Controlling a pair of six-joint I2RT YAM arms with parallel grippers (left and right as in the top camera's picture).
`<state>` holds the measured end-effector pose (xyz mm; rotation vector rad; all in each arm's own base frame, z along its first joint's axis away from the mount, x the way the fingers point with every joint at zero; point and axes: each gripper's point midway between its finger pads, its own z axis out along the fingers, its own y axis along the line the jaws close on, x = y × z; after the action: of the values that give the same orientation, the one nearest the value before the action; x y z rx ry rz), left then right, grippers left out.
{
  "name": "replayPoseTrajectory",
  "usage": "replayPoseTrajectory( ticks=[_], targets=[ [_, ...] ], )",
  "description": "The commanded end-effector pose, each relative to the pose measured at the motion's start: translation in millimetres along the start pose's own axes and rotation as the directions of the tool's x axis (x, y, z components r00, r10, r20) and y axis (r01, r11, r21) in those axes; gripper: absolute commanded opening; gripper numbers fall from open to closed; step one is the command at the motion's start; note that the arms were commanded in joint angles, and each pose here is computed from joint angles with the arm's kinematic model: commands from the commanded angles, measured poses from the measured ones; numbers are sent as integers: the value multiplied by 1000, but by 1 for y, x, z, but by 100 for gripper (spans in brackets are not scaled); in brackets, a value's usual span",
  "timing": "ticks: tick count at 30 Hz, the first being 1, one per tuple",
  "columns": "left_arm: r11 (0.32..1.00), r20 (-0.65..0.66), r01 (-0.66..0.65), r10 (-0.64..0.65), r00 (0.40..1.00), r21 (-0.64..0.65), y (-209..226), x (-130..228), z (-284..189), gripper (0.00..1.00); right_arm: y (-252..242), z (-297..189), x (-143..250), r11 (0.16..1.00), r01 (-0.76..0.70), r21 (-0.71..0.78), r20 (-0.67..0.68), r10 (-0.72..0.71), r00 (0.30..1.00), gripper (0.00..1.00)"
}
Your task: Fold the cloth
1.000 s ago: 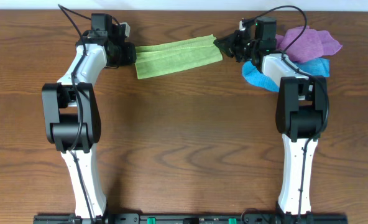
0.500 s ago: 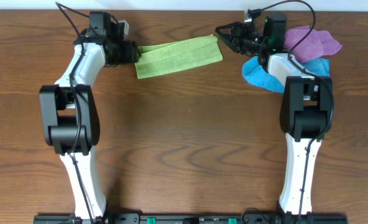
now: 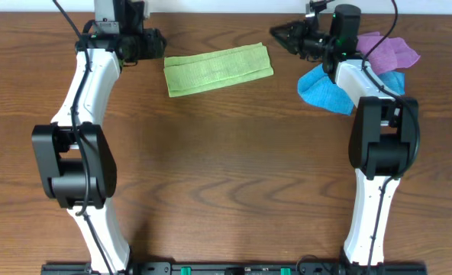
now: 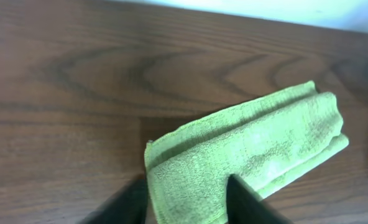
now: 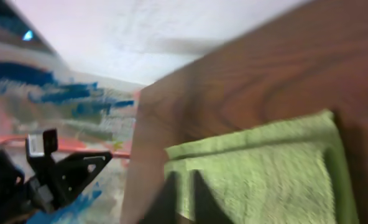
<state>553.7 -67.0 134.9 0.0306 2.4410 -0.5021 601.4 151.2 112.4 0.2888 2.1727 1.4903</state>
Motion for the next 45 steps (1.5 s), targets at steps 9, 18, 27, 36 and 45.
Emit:
replayPoseTrajectory(
  ticks=[9, 18, 27, 36, 45],
  targets=[
    [1000, -141, 1, 3, 990, 23, -23, 49, 60, 6, -10, 18, 12, 981, 110, 158, 11, -113, 994, 1],
    [996, -196, -19, 1, 981, -90, -8, 70, 73, 6, -23, 42, 34, 898, 292, 330, -48, -293, 955, 2],
    [995, -234, -13, -11, 972, -98, -7, 79, 70, 5, 14, 21, -18, 671, 504, 545, -89, -551, 830, 1],
    [994, -227, -16, -9, 974, -108, -5, 78, 71, 6, -29, 31, 18, 470, 608, 640, -319, -557, 767, 1],
    [994, -228, -15, -10, 974, -108, -5, 78, 71, 6, -66, 44, 46, 441, 624, 645, -402, -498, 768, 1]
  ],
)
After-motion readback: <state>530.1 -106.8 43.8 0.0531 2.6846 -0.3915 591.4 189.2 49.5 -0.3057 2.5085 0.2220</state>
